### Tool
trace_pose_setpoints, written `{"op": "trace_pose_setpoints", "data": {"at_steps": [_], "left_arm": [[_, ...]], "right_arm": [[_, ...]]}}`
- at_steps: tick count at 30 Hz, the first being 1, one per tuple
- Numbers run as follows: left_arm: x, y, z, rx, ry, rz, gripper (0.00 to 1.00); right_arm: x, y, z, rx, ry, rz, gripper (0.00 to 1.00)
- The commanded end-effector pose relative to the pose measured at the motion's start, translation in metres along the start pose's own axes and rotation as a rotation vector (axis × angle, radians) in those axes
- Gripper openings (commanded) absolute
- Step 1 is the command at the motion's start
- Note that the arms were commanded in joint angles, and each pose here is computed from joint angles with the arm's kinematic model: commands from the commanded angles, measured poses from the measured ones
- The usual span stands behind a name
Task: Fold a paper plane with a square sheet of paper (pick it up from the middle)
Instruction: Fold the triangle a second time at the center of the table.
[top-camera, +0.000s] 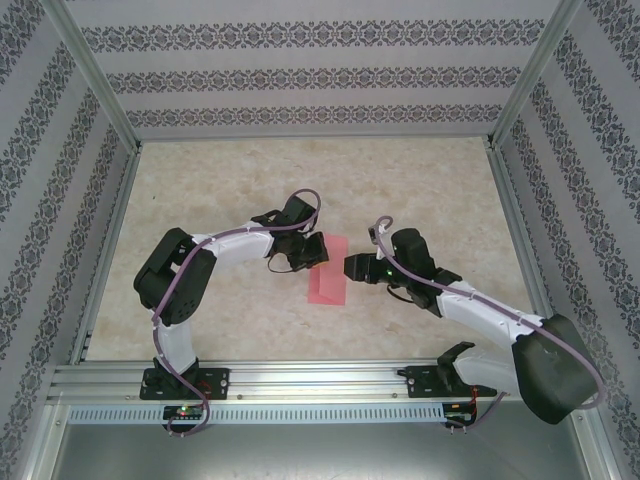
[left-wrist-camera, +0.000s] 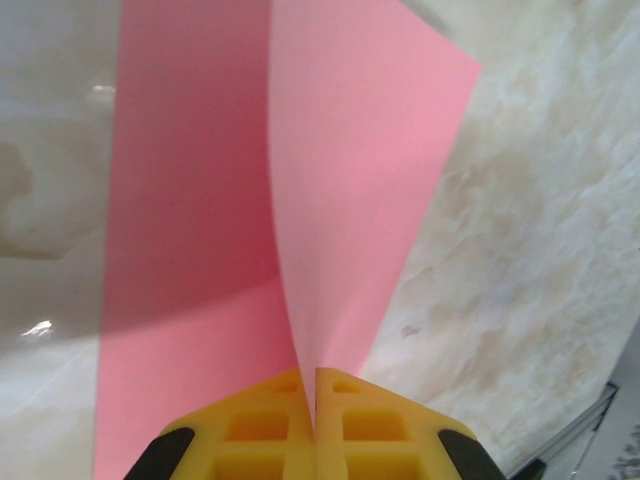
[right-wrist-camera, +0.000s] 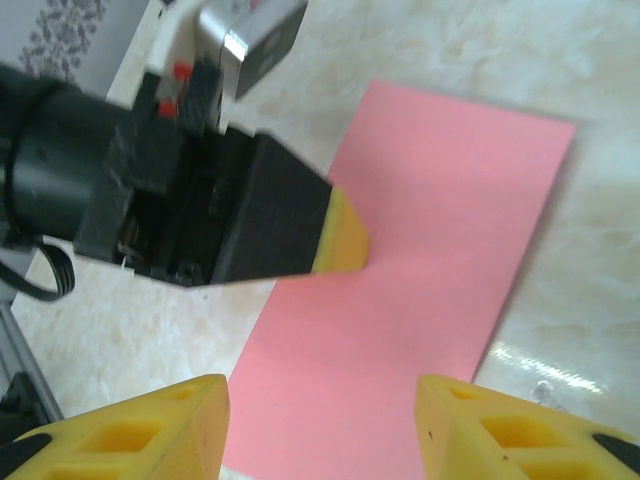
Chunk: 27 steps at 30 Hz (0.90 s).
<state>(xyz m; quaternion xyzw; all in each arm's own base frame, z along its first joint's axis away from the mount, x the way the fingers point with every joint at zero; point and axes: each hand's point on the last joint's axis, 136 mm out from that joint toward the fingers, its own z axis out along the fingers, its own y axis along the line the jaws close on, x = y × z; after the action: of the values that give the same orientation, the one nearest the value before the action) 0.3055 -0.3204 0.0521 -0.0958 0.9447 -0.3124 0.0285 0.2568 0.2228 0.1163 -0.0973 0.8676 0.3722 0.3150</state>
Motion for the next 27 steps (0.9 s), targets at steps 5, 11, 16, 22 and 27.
{"op": "trace_pose_setpoints", "data": {"at_steps": [5, 11, 16, 22, 27], "left_arm": [[0.005, 0.011, -0.016, -0.039, 0.049, 0.102, 0.0], [0.003, 0.005, -0.017, -0.02, 0.051, 0.102, 0.0], [0.002, 0.004, -0.016, -0.021, 0.055, 0.1, 0.0], [0.003, 0.005, -0.013, -0.015, 0.064, 0.091, 0.01], [0.003, 0.005, -0.012, -0.013, 0.066, 0.087, 0.02]], "right_arm": [[0.015, 0.006, -0.003, 0.053, 0.016, -0.023, 0.52], [0.037, 0.04, 0.009, 0.127, 0.066, -0.287, 0.56], [0.048, 0.063, 0.016, 0.208, 0.036, -0.514, 0.7], [0.065, 0.07, 0.033, 0.323, 0.106, -0.716, 0.71], [0.073, 0.071, 0.057, 0.409, 0.14, -0.8, 0.69]]}}
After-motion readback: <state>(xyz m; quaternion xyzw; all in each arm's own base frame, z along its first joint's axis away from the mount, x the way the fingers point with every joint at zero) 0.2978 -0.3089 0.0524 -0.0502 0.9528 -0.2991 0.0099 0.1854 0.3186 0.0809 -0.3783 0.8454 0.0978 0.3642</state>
